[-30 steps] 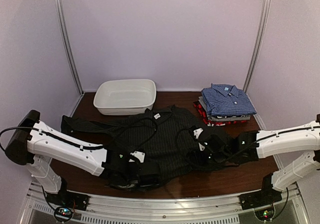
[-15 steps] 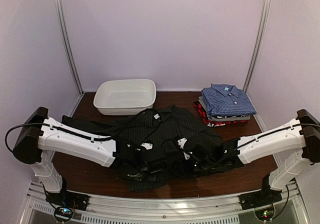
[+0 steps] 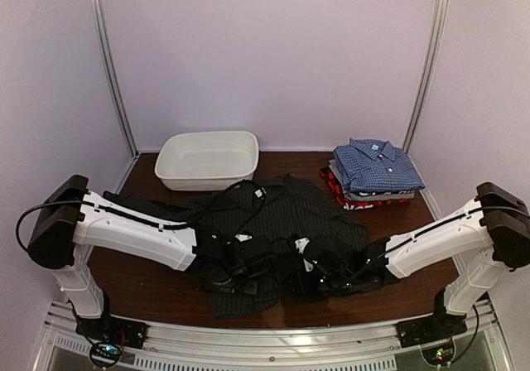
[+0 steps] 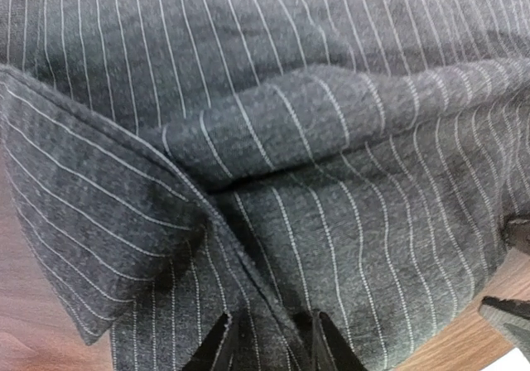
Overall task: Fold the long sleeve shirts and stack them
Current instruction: Smooth out the flattened shirt at the center of the board.
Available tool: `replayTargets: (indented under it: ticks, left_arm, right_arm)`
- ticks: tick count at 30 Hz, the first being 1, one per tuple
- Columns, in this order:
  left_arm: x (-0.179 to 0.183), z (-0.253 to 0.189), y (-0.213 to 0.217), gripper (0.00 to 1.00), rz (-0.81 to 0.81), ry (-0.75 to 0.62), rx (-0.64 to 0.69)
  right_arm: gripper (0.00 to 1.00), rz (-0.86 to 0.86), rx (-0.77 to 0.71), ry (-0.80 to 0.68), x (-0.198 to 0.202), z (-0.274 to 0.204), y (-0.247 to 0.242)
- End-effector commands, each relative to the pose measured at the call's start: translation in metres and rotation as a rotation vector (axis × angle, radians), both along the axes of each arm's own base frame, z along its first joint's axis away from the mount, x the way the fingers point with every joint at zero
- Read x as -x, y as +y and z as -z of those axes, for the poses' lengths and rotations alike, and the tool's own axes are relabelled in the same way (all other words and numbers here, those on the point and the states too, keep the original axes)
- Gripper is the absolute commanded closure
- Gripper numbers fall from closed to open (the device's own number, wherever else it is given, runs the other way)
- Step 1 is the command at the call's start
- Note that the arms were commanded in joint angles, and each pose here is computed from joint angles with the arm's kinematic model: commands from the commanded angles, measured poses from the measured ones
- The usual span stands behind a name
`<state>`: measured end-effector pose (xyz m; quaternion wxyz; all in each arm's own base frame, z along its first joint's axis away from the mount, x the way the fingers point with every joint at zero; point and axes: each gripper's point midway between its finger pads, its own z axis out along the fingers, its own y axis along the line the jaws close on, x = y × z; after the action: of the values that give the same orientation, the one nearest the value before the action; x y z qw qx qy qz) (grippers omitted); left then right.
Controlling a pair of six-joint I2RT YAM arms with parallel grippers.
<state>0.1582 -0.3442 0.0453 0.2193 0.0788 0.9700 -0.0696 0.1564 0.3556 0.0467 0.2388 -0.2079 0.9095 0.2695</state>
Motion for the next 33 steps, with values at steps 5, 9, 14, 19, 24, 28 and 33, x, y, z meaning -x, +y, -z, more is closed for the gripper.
replayTargets:
  ticks: [5,9,14,19,24,28,33]
  left_arm:
    - [0.006,0.013,0.005,0.83,0.018,0.04,-0.002]
    - [0.008,0.012,0.018,0.98,-0.002,0.037,-0.009]
    - [0.013,0.002,0.052,1.0,-0.081,0.031,-0.025]
    - [0.024,-0.009,0.11,1.0,-0.21,0.034,-0.034]
    - [0.042,-0.004,0.173,1.0,-0.347,0.06,-0.035]
    - [0.055,0.001,0.203,1.0,-0.431,0.097,-0.008]
    - [0.06,-0.004,0.228,1.0,-0.49,0.087,-0.018]
  right_arm:
    - [0.54,0.008,-0.013,0.017,-0.002,0.004,0.006]
    - [0.54,0.006,-0.009,0.031,-0.001,0.009,0.009]
    - [0.55,-0.006,-0.004,0.045,-0.001,0.01,0.017]
    - [0.56,-0.022,-0.003,0.05,-0.002,0.007,0.025]
    - [0.56,-0.044,-0.001,0.051,-0.001,0.004,0.032]
    - [0.56,-0.056,0.023,0.046,-0.001,-0.001,0.029]
    - [0.56,-0.052,0.025,0.016,-0.003,-0.019,0.024]
